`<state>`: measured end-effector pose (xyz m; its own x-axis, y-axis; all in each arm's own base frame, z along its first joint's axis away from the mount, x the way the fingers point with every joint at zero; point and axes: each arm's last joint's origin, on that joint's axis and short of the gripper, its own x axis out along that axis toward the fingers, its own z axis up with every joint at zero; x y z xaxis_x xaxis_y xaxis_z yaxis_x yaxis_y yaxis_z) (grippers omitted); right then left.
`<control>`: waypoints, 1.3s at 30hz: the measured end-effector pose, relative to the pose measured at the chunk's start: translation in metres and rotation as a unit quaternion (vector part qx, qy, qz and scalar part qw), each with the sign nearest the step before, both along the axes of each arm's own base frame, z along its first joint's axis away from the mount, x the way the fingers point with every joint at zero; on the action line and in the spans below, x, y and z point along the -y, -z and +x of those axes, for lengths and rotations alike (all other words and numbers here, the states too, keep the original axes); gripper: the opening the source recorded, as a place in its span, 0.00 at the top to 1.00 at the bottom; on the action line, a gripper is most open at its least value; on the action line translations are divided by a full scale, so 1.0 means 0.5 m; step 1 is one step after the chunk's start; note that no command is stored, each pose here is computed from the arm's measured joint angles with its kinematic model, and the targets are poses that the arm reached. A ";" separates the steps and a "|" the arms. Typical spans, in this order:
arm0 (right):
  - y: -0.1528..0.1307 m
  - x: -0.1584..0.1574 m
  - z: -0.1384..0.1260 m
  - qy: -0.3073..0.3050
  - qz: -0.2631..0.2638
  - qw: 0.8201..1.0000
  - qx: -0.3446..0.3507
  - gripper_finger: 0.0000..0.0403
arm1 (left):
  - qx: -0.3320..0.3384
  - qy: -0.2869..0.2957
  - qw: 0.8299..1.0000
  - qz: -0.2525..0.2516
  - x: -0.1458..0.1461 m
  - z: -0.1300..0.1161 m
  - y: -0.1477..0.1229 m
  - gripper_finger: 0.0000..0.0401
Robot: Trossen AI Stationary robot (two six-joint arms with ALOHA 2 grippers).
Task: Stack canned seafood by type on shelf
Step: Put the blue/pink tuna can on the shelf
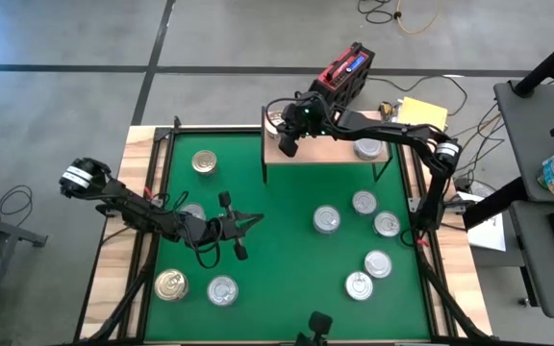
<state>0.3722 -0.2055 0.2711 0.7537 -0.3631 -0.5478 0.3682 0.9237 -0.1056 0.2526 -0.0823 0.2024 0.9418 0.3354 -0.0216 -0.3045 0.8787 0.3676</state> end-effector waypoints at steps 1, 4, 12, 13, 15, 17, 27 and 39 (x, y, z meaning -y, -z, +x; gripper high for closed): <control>0.000 0.001 0.001 0.000 -0.001 1.000 0.002 0.98 | 0.000 0.000 1.000 0.000 0.000 0.000 0.000 1.00; 0.002 0.002 0.002 0.000 -0.002 1.000 0.004 0.98 | 0.000 0.000 1.000 0.000 0.000 0.000 0.000 1.00; 0.002 0.005 0.001 -0.001 -0.006 1.000 0.003 0.98 | 0.000 0.000 1.000 0.000 0.000 0.000 0.000 1.00; 0.002 0.007 0.000 0.000 -0.006 1.000 0.003 0.98 | 0.000 0.000 1.000 0.000 0.000 0.000 0.000 1.00; 0.001 0.009 -0.001 0.001 -0.007 1.000 0.004 0.98 | 0.000 0.000 1.000 0.000 0.000 0.000 0.000 1.00; 0.001 0.012 -0.001 0.002 -0.007 1.000 0.005 0.98 | 0.000 0.000 1.000 0.000 0.000 0.000 0.000 1.00; 0.000 0.015 -0.002 0.004 -0.015 1.000 0.010 0.98 | 0.000 0.000 1.000 0.000 0.000 0.000 0.000 1.00; -0.001 0.019 -0.003 0.004 -0.019 1.000 0.012 0.98 | 0.000 0.000 1.000 0.000 0.000 0.000 0.000 1.00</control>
